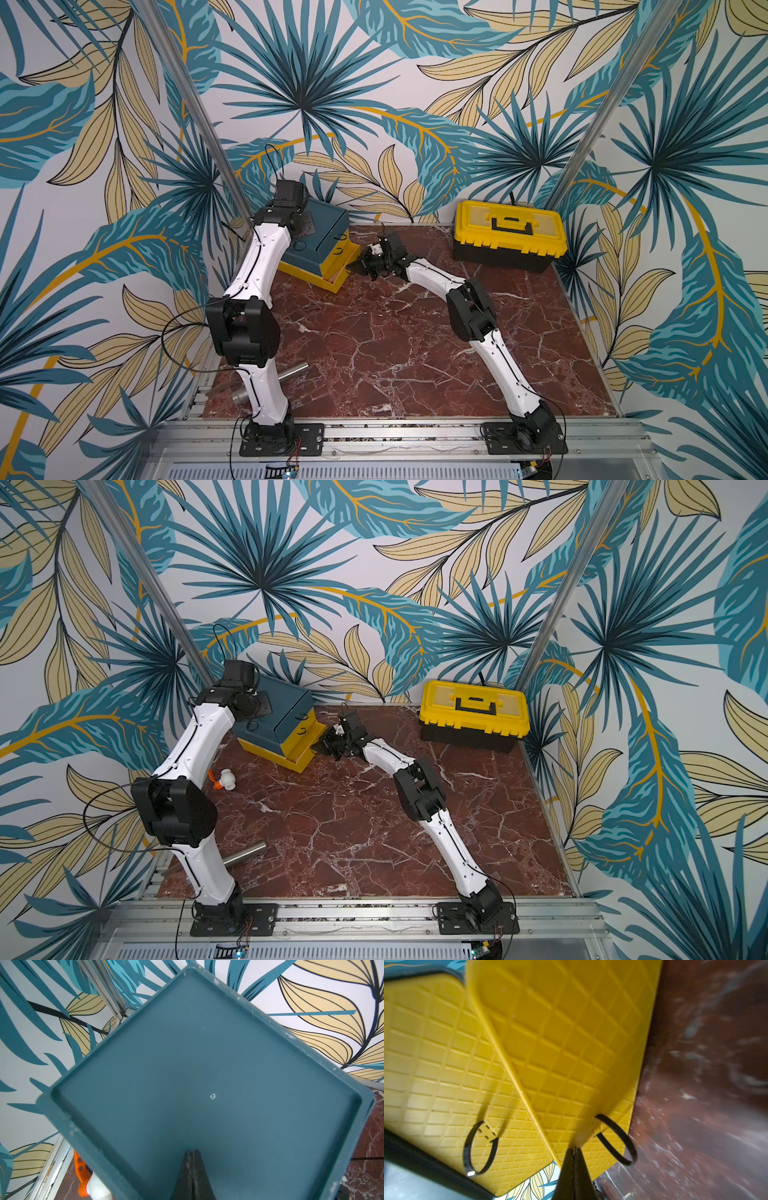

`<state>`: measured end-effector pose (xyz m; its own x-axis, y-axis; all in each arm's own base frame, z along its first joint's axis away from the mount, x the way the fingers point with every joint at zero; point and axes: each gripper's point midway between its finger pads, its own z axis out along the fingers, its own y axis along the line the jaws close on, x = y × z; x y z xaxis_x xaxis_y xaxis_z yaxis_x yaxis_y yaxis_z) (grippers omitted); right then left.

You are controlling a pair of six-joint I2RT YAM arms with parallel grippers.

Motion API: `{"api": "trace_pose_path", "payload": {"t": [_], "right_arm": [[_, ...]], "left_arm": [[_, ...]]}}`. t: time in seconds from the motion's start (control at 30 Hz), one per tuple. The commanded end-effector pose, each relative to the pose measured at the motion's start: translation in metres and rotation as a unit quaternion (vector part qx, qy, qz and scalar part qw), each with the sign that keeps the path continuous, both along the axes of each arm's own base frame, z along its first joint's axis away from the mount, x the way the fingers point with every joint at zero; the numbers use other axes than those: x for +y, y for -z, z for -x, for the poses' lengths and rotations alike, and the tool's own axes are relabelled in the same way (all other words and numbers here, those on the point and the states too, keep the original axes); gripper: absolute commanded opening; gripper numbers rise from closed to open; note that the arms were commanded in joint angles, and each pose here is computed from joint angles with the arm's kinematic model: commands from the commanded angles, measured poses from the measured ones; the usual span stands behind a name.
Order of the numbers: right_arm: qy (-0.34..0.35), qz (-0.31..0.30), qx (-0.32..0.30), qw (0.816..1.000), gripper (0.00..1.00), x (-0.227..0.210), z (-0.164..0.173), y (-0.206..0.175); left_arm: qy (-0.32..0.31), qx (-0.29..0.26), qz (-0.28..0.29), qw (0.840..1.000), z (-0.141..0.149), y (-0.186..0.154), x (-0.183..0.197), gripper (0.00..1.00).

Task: Place the fruit knives into the drawer by color
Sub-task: Close the drawer of the storage box.

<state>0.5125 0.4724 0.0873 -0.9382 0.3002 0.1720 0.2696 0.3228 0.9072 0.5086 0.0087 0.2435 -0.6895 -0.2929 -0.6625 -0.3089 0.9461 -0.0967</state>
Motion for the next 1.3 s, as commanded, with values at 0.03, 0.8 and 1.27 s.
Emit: {"api": "trace_pose_path", "payload": {"t": [0.03, 0.8, 1.27], "right_arm": [[-0.007, -0.021, 0.004, 1.000, 0.00, 0.024, 0.001, 0.005], [-0.063, 0.122, -0.186, 0.973, 0.52, -0.103, 0.065, -0.143], [0.023, 0.562, -0.258, 0.785, 1.00, -0.367, 0.105, -0.134]], "left_arm": [[0.009, 0.161, 0.024, 0.987, 0.045, 0.086, -0.006, 0.00], [0.048, 0.011, 0.029, 0.998, 0.091, -0.040, -0.013, 0.59], [0.014, -0.199, -0.050, 0.979, 0.149, 0.027, 0.016, 1.00]]}}
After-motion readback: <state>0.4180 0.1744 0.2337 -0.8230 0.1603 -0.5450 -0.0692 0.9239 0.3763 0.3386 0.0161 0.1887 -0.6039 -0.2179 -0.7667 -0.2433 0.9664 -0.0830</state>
